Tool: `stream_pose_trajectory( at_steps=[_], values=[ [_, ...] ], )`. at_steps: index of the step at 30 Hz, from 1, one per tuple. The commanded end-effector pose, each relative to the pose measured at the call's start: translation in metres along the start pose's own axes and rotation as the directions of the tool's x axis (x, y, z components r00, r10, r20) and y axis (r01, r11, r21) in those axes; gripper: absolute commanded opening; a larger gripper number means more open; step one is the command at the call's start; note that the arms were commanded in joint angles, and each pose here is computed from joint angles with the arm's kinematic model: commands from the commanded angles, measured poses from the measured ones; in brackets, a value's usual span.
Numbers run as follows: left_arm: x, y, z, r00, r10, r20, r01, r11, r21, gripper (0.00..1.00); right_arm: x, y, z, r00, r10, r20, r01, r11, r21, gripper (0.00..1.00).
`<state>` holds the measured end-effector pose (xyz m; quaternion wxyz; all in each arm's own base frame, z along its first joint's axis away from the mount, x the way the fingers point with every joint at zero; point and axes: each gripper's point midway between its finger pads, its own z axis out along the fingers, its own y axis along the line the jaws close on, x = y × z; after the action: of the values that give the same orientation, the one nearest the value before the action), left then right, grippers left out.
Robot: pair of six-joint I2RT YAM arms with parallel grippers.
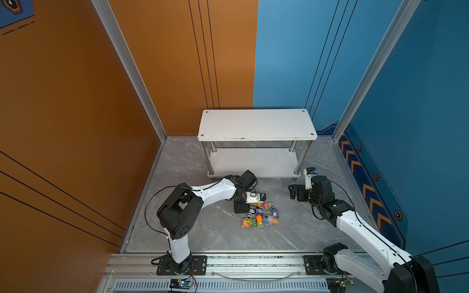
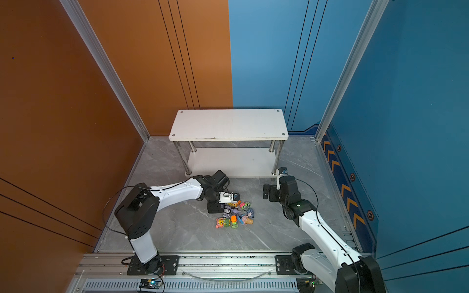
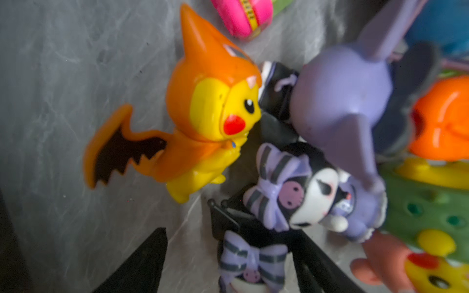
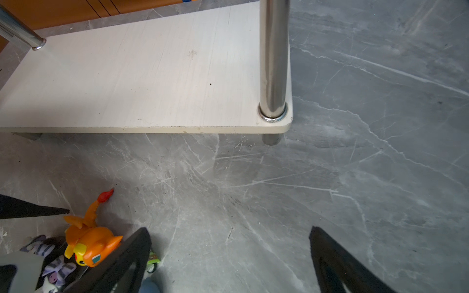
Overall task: Organize plastic toys on shelves
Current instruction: Pick up the plastic toy from the center of the table.
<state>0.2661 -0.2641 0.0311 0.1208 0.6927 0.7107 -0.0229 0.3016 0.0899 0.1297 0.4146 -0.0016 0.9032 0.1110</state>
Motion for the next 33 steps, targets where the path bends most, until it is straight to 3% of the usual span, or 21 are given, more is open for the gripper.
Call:
stream_pose_trajectory(
  at_steps=[1,14,25,33],
  values=[
    [0.003,0.001,0.001,1.0,0.01,-0.024,-0.01,1.0,0.022,0.75,-0.003,0.0,0.001,1.0,0.017,0.007,-0.017,1.0,-0.006,0.99],
    [0.003,0.002,0.005,0.999,-0.004,-0.044,0.006,0.999,0.039,0.54,-0.002,0.0,0.001,1.0,0.024,0.005,-0.024,1.0,-0.005,0.98],
    [0.005,-0.002,0.006,0.998,-0.021,-0.066,0.027,0.996,0.082,0.76,-0.002,-0.001,0.0,1.0,0.027,0.009,-0.027,1.0,-0.004,0.98],
    [0.011,-0.008,0.005,0.992,-0.063,-0.111,0.082,0.981,0.177,0.71,-0.002,-0.001,0.0,1.0,0.028,0.009,-0.028,1.0,-0.004,0.98]
  ],
)
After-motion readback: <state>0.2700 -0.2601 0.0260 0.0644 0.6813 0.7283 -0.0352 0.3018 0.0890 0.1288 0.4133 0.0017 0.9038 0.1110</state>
